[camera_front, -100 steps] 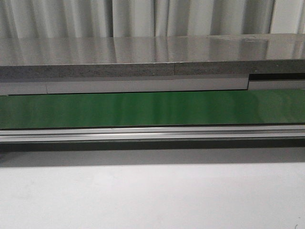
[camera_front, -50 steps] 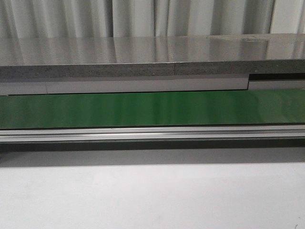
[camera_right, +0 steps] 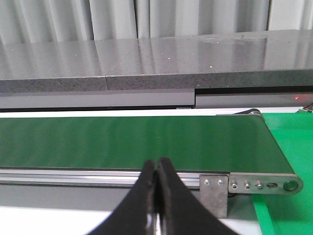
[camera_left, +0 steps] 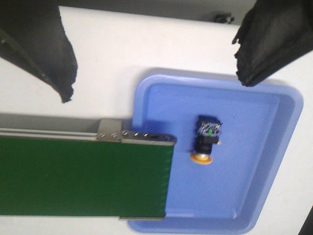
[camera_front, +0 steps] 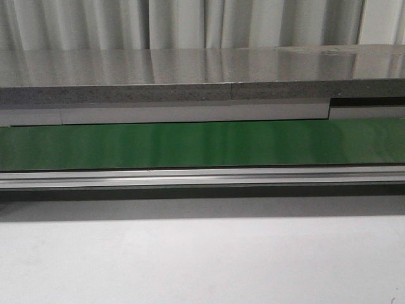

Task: Move button from left to right
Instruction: 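Lower the open left gripper over the yellow push button, then close the left gripper on the button's black base and lift it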

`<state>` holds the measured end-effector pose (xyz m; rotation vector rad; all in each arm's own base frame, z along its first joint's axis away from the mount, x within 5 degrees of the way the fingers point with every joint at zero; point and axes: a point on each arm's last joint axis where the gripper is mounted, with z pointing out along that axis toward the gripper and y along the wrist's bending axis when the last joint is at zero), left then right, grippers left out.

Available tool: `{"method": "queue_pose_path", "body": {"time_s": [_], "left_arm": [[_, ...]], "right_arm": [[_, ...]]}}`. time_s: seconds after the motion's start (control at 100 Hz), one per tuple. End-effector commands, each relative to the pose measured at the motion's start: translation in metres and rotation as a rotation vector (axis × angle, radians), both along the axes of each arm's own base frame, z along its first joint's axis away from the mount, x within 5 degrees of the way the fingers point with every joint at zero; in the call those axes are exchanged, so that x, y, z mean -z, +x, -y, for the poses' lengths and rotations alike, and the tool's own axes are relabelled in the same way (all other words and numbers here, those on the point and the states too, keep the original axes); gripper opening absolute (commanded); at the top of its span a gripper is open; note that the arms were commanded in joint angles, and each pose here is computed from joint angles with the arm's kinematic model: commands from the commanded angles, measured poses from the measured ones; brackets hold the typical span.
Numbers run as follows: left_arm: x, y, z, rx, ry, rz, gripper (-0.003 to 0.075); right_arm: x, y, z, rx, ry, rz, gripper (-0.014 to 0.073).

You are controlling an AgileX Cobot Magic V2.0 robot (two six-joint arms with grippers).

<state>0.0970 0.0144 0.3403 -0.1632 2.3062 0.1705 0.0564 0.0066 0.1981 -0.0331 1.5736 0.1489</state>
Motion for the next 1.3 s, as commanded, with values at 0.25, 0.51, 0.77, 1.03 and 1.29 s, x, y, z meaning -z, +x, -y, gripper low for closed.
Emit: {"method": "queue_pose_path", "body": {"time_s": [0.25,0.51,0.77,1.03,1.29], "left_arm": [[0.009,0.072,-0.017,-0.114,0.022,-0.096,0.0638],[0.013,0.119,-0.059,-0.2,-0.004,-0.205,0.0638],[0.033,0.168,-0.098,-0.245,-0.056,-0.288,0.0638],[0.067,0.21,-0.114,-0.228,-0.079,-0.382,0.0638],[0.091,0.234,-0.124,-0.226,-0.093,-0.436,0.0638]], "right_arm": [[-0.014,-0.003,0.001,0.01,-0.003,0.118,-0.0067],[-0.013,-0.003,0.001,0.01,-0.003,0.117,-0.0067],[-0.013,-0.003,0.001,0.01,-0.003,0.117,-0.0067],[-0.013,-0.003,0.001,0.01,-0.003,0.117,-0.0067],[-0.013,-0.003,0.001,0.01,-0.003,0.117,-0.0067]]}}
